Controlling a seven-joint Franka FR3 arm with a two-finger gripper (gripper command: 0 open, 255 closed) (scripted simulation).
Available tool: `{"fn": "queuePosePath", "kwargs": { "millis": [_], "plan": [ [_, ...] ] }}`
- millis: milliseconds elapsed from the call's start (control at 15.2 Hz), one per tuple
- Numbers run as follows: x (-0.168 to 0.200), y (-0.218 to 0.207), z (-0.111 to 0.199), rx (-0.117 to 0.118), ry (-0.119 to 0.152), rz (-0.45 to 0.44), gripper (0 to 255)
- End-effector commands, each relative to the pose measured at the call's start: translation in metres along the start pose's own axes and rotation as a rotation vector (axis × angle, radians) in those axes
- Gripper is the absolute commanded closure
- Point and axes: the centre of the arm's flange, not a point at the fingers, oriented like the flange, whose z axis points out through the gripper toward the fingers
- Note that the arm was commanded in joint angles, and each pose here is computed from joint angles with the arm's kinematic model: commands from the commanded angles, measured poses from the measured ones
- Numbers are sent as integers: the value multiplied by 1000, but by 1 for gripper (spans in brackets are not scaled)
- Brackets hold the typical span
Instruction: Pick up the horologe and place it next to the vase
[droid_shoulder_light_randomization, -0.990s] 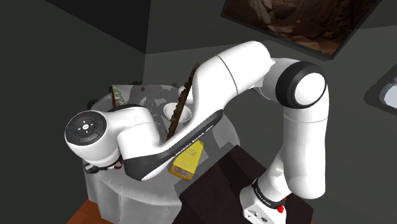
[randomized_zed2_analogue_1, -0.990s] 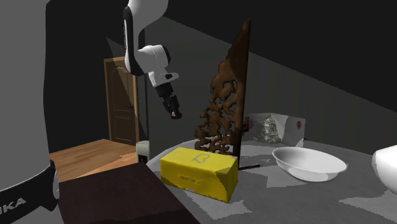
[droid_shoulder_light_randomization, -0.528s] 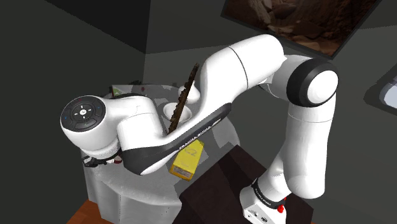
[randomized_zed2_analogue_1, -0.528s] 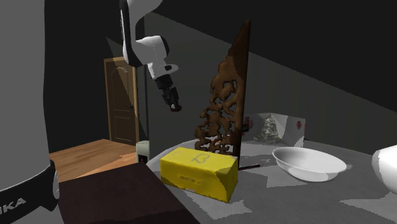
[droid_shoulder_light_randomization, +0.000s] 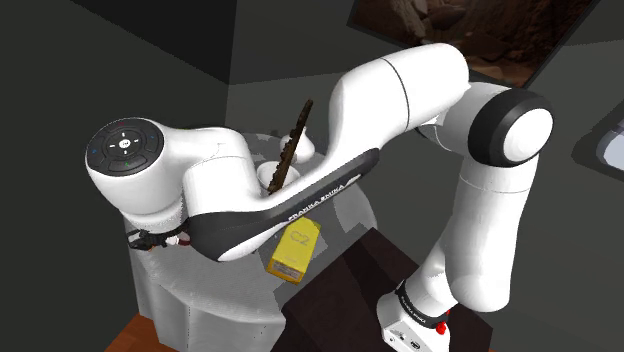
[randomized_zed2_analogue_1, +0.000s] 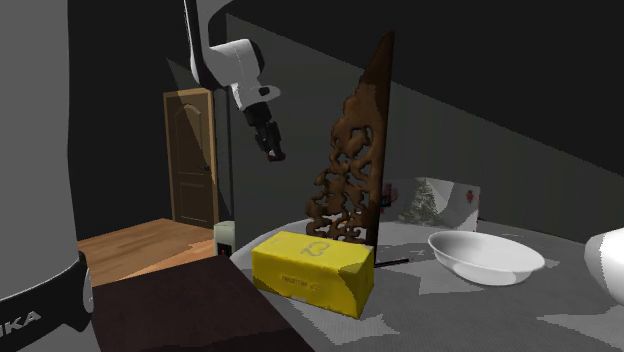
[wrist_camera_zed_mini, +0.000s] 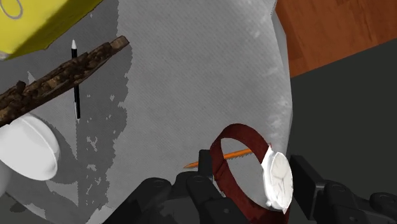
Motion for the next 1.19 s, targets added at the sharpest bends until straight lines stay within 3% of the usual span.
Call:
{"fn": "queuePosePath", "kwargs": {
  "millis": [0, 462, 1122],
  "plan": [
    [3, 2, -9, 0, 0, 0, 255],
    [14, 11, -42, 0, 0, 0, 255],
    [34, 136, -5, 0, 0, 0, 255]
  ]
}}
